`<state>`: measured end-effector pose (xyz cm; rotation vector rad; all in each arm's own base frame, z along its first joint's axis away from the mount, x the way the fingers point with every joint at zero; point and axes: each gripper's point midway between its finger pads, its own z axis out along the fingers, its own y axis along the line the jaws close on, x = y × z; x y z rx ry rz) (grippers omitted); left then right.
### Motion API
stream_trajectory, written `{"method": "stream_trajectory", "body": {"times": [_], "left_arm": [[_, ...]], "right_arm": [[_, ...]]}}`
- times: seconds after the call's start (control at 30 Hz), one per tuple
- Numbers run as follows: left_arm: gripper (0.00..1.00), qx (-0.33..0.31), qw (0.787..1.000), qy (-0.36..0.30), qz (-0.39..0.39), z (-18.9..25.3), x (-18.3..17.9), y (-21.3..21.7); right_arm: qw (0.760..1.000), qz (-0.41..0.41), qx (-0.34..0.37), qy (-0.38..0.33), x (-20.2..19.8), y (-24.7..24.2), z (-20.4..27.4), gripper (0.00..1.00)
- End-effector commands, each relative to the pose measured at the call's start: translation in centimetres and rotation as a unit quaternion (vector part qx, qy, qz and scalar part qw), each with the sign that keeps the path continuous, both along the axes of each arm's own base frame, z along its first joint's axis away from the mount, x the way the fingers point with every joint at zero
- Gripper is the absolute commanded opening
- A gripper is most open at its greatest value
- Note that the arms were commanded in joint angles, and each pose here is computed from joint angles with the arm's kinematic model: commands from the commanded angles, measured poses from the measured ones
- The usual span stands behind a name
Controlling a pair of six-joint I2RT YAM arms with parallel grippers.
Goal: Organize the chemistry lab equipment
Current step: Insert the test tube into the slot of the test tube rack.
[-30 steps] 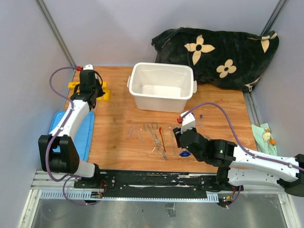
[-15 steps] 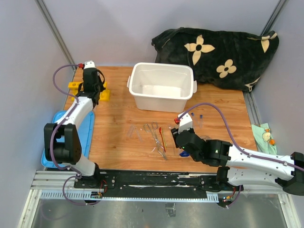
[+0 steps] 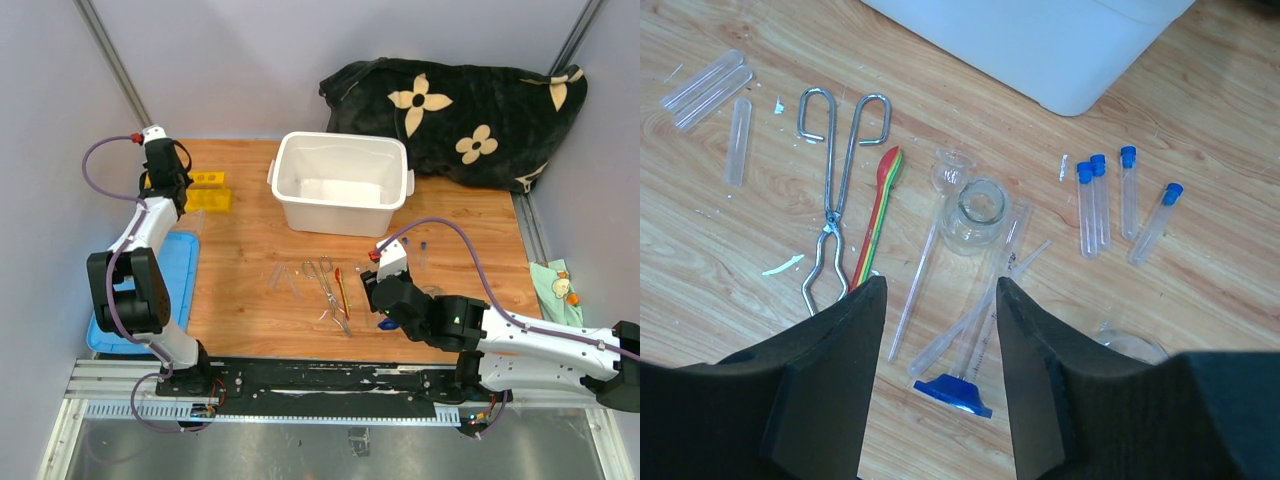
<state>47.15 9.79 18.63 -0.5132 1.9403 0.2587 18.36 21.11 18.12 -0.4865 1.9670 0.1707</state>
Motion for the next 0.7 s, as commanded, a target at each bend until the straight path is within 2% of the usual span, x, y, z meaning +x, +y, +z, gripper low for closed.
{"method": "stream_trajectory", "body": {"times": [0.0, 0.67], "left_arm": [[0.0, -0.015, 0.999, -0.028, 0.013, 1.3, 0.6, 1.7], [0.0, -0.011, 0.999, -0.02, 0.035, 0.2, 2.6, 4.4]], "right_arm": [[1.0, -0.014, 0.001, -0.017, 0.2, -0.3, 0.4, 0.51], [1.0, -0.021, -0.019, -0.013, 0.8, -0.1, -0.4, 0.55]]}}
